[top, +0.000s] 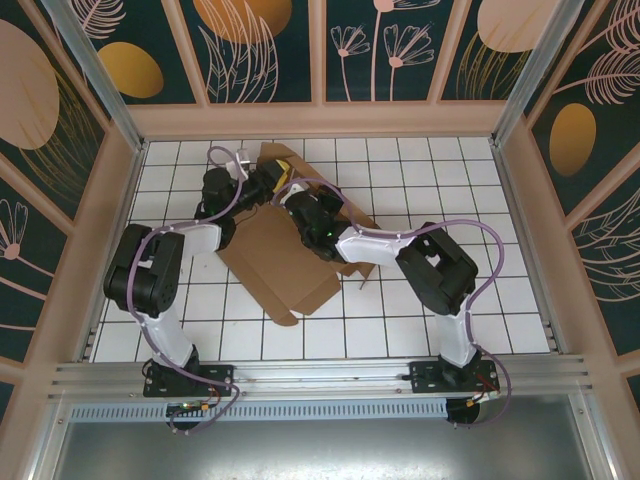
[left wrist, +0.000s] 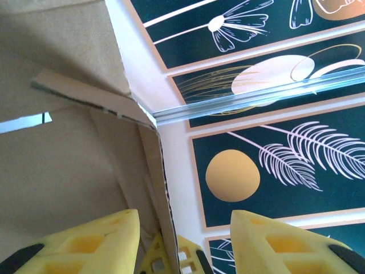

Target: Fold the paper box

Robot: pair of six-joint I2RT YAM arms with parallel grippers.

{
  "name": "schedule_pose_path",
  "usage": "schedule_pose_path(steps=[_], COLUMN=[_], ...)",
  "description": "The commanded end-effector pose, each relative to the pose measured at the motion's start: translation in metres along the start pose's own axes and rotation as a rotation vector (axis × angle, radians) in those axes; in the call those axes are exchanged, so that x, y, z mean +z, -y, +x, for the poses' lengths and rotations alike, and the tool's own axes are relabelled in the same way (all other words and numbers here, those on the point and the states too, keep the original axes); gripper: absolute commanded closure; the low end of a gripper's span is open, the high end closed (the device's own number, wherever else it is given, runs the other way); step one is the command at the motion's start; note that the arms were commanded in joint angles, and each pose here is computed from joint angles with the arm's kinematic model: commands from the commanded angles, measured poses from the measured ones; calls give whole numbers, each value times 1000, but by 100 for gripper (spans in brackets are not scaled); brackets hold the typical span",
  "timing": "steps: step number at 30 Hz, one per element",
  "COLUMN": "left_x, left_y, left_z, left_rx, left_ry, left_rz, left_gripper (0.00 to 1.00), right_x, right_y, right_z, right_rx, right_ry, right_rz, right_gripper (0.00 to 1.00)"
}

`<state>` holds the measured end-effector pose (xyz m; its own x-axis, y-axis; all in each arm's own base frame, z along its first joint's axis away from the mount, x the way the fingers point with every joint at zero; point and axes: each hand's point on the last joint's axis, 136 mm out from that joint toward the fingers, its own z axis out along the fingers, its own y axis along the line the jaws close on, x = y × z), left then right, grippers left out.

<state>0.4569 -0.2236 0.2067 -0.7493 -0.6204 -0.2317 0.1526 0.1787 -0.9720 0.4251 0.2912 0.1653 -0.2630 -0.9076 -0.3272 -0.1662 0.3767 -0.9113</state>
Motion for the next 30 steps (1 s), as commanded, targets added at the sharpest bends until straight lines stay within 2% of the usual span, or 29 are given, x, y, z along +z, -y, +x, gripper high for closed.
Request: schedule_pose_path(steps=[1,7,20,23,26,28,29,30], left_x=[10,26,39,43,47,47,47,46], left_y=[2,13,-23,-23,-22,-22,-22,-22], left_z=[-10,-18,-21,-25,-28,-29,-29,-29], left_rx=[46,80,131,120,114,113,112,114], left_ry=[5,-25,-58,-55,-53,-48,-45,-40], left_rz=[-3,30,-111,-108,-105,-105,-106,-106], left_gripper=[53,48,56,60,73,82,86,88], right_x=[-5,-7,-14,-16,-17,-17,-19,-23], right_y=[12,8,6,4,4,3,4,3], right_z=[-5,-5,-12,-14,-14,-11,-12,-15], right_rx=[101,94,89,85,85,80,93,115], right_ry=[31,38,60,68,67,61,65,75], right_rz=[15,5,8,12,10,2,-10,-44], right_gripper=[94,94,94,94,93,86,79,65])
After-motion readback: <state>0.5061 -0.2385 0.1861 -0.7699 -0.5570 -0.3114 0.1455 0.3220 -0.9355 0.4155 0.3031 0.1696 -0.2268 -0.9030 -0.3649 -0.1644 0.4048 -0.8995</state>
